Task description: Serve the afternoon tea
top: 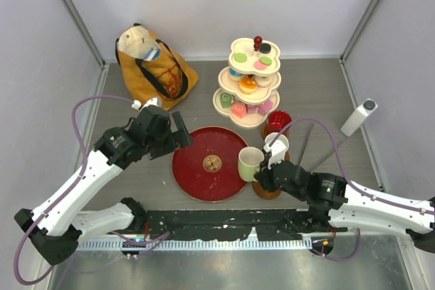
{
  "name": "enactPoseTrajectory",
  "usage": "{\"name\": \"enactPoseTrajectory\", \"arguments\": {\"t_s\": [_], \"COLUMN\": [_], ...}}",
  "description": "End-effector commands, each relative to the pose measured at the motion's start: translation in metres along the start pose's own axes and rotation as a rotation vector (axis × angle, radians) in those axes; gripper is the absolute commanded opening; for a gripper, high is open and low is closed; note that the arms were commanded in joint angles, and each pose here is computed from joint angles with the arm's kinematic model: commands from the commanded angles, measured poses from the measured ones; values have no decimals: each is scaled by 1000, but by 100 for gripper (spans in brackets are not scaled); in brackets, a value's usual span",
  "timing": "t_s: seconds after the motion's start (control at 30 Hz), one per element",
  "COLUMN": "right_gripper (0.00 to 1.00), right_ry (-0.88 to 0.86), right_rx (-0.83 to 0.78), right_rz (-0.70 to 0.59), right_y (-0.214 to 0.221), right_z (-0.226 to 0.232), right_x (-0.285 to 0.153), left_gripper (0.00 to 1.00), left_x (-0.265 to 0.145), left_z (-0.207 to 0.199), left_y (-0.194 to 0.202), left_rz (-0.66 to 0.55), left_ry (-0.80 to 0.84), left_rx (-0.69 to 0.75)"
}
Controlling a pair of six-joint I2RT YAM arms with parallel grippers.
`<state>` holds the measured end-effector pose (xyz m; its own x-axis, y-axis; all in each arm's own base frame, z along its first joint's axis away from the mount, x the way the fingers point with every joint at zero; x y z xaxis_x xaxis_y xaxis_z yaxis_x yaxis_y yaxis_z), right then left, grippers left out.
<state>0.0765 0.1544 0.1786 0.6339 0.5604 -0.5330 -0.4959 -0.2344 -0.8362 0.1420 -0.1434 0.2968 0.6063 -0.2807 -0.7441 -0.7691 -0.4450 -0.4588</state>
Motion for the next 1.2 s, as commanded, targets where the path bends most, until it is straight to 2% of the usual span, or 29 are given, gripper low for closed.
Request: {"name": "enactPoseTrajectory", "arguments": {"t_s": [0.0,0.13,0.43,0.6,0.83,0.93,1.0,1.17], "right_gripper": [6,6,6,6,6,6,6,25], "right_ry": [-9,61,154,104,242,307,291,252], "right_rx": [61,49,109,142,87,83,84,110], "right_rz": [10,56,20,34,120,104,104,123], "right_y": [1,10,17,17,24,23,23,32], "right_z": [0,-8,-19,-17,-15,-15,-12,-8], "right_x": [-10,-12,-20,-31,-27,-28,-28,-25], "left_gripper": [100,100,100,100,100,100,100,100], "left_x": [4,11,20,20,20,18,18,15], "left_z": [9,21,41,44,42,41,41,39], "left_y": [1,10,23,23,21,19,18,16], "left_rz": [-57,-44,-45,-71,-77,-88,-91,-99], "left_ry": [-9,-40,-63,-55,-55,-50,-50,-44], "left_rx": [-41,-41,-55,-61,-57,-53,-49,-42]}}
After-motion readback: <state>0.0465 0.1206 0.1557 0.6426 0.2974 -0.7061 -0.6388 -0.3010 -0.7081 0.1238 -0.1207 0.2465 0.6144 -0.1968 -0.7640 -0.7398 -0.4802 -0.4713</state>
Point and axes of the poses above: each gripper's point midway between its finger pads, its own x axis out along the fingers, its own z axis along the line the jaws close on, y = z × x, the point moved 9 cm from there along -x, back along the fingers, and after that the axes turned 5 degrees about -x, right-handed, at the moved point
